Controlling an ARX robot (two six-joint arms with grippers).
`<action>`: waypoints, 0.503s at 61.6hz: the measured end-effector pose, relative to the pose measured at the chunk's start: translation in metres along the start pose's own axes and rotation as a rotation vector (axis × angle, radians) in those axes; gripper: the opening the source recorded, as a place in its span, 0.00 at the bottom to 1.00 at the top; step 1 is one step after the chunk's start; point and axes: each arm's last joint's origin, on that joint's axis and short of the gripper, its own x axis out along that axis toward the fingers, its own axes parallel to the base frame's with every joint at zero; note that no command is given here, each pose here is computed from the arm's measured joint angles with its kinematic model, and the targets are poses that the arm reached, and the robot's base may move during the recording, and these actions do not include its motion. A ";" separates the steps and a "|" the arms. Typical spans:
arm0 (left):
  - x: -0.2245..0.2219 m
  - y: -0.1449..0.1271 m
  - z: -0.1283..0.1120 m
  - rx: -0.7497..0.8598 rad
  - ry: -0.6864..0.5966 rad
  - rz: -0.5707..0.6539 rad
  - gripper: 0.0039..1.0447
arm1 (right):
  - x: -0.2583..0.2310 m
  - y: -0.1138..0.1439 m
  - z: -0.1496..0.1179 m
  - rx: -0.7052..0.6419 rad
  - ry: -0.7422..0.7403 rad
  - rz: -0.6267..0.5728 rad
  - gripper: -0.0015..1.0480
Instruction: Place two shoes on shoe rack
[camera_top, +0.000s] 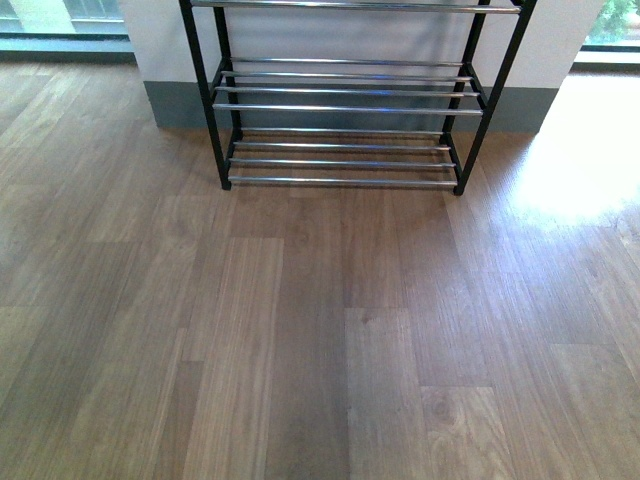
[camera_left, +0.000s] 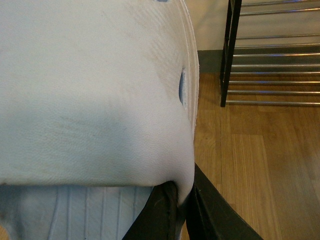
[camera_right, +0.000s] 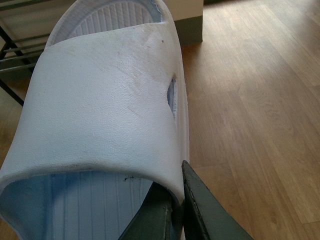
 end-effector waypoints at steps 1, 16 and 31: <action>0.000 0.000 0.000 -0.001 0.000 0.000 0.02 | 0.000 0.000 0.000 0.000 0.000 0.000 0.02; 0.000 0.000 0.000 -0.006 -0.001 -0.001 0.02 | 0.000 0.000 0.000 0.000 -0.001 0.000 0.02; 0.000 0.000 0.000 -0.006 -0.001 -0.001 0.02 | 0.000 0.000 0.000 0.000 -0.001 0.000 0.02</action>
